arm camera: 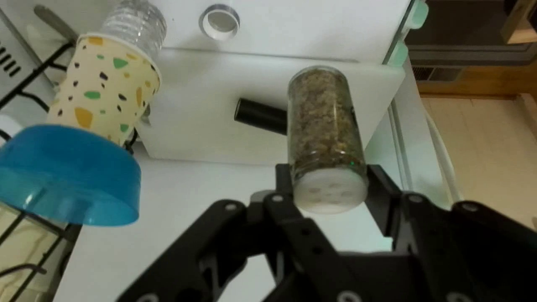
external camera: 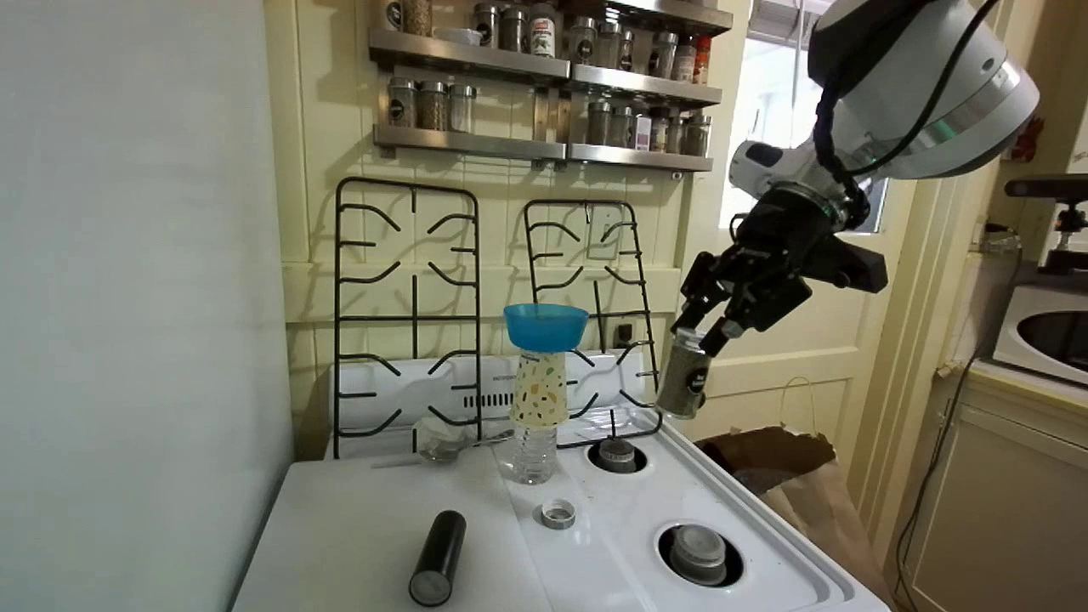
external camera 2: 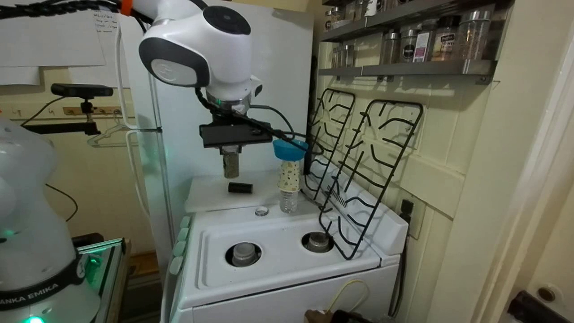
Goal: Move the glass jar to the left.
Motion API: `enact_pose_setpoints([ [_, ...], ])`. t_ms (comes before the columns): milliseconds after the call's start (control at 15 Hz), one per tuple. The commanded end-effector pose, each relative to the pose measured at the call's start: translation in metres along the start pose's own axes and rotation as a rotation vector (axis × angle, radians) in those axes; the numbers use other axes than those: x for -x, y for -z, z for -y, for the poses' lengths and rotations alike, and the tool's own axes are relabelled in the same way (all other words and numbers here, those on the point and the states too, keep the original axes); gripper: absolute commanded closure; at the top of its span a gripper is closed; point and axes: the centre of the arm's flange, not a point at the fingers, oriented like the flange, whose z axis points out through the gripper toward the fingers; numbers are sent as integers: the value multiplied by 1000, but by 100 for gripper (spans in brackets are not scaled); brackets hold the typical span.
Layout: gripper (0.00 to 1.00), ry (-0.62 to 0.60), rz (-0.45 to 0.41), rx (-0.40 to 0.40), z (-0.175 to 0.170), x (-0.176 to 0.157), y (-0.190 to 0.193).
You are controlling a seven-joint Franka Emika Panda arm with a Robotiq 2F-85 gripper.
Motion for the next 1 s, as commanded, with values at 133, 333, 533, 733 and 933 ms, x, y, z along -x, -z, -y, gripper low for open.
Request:
enact_pose_setpoints([
  [133, 78, 130, -19, 52, 30, -83, -1],
  [333, 78, 177, -10, 61, 37, -130, -12],
  [533, 78, 160, 43, 93, 35, -168, -27],
  [733, 78, 124, -53, -24, 24, -186, -41],
  [933, 53, 137, -23, 16, 36, -182, -39],
])
